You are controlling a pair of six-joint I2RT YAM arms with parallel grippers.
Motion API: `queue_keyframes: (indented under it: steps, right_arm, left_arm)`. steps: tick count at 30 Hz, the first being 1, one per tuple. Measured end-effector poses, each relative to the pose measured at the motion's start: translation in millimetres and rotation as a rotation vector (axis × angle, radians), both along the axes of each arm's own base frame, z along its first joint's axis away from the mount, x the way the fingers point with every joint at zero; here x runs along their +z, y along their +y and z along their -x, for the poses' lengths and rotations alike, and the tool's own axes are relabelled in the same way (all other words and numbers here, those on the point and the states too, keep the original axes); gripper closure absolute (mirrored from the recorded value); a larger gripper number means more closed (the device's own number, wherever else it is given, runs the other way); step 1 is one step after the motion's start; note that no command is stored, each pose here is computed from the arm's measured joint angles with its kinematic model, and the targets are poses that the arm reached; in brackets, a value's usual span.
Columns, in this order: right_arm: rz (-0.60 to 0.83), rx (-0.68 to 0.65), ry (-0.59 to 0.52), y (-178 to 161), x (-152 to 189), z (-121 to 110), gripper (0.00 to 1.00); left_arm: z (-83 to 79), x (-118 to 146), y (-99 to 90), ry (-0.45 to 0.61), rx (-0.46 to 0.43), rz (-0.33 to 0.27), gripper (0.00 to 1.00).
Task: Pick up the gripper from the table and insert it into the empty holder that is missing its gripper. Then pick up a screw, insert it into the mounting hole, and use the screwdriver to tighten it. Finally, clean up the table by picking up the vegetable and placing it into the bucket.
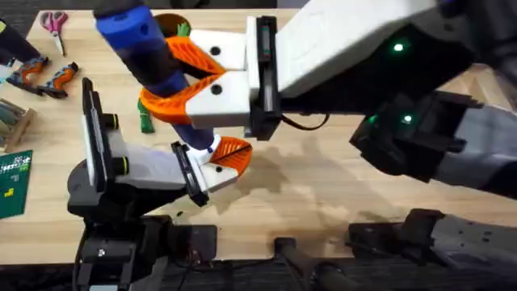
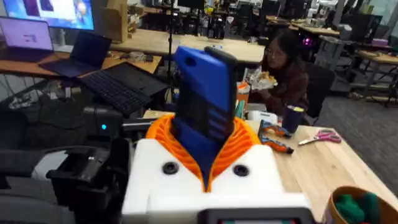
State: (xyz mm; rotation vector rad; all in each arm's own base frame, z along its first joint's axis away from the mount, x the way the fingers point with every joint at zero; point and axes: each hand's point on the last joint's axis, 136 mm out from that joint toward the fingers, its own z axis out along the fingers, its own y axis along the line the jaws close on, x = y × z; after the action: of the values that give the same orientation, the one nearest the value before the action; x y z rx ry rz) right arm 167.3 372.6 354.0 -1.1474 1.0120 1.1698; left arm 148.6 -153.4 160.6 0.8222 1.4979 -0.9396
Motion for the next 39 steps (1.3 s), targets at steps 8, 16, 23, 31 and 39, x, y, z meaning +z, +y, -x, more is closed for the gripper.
queue_keyframes:
  steps: [8,16,23,31,39]
  right_arm:
    - [0.014,0.0,0.013,3.3,-6.8,-2.7,0.975]
    - [0.016,0.0,0.015,3.4,-7.4,-2.8,0.975]
    - [0.031,-0.001,0.027,3.8,-11.2,-3.5,0.975]
    - [0.031,-0.01,0.029,3.4,-11.4,-5.6,0.975]
    - [-0.024,-0.003,0.015,1.5,-3.0,-4.5,0.975]
  left_arm:
    - [0.0,0.0,0.0,0.0,0.0,0.0,0.997]
    - [0.0,0.0,0.0,0.0,0.0,0.0,0.997]
    - [0.0,0.0,0.0,0.0,0.0,0.0,0.997]
    - [-0.5,-0.1,0.3,0.002,0.004,0.001,0.997]
    - [-1.9,0.9,1.1,-0.008,0.014,-0.001,0.997]
